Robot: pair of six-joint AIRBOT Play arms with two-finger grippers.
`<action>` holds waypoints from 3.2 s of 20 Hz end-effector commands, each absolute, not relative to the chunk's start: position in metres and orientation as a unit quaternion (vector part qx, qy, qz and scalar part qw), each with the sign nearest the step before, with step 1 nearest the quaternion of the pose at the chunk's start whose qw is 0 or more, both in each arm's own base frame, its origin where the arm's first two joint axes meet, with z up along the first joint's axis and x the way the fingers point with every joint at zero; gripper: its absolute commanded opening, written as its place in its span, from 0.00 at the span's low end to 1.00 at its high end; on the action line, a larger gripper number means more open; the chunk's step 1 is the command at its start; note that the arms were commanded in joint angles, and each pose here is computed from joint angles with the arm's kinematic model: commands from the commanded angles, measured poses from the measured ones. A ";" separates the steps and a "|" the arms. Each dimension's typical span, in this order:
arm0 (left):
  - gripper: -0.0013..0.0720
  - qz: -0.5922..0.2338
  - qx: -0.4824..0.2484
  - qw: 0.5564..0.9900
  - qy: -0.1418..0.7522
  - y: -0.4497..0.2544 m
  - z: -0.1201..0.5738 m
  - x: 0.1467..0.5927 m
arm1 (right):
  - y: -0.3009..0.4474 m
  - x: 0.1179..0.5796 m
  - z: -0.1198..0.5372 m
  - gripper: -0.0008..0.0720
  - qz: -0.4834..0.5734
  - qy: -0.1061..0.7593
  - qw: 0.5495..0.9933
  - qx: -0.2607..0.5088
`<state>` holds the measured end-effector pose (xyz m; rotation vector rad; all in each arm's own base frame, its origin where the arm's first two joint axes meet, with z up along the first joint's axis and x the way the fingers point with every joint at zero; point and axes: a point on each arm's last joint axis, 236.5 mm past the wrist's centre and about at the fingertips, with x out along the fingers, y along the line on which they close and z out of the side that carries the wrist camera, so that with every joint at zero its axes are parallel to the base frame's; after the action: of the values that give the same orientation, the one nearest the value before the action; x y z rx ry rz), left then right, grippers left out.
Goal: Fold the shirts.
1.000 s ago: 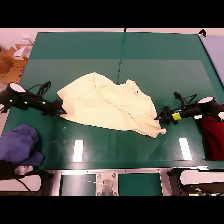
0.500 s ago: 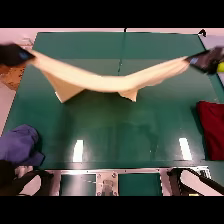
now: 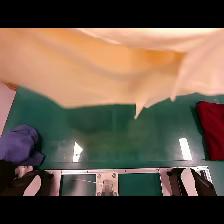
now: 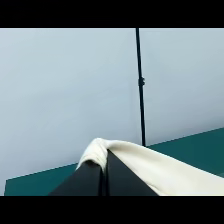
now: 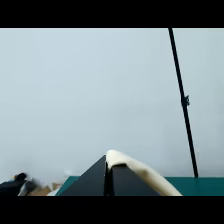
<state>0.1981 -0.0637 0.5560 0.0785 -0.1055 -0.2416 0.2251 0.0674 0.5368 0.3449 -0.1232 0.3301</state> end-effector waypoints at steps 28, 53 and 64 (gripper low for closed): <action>0.05 -0.193 -0.312 0.857 0.361 -0.080 0.012 0.552 | -0.062 0.594 0.025 0.04 0.076 0.318 0.849 0.415; 0.05 -0.151 -0.170 0.794 0.563 -0.070 -0.069 0.472 | -0.060 0.465 -0.076 0.04 0.065 0.568 0.760 0.307; 0.05 -0.210 -0.176 0.679 0.681 -0.067 0.017 0.404 | -0.078 0.408 0.014 0.04 0.064 0.599 0.720 0.346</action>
<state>0.4369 -0.0717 -0.0065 -0.3845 1.3958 -0.4441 0.4361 -0.0776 -0.0070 0.7388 1.2805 0.1525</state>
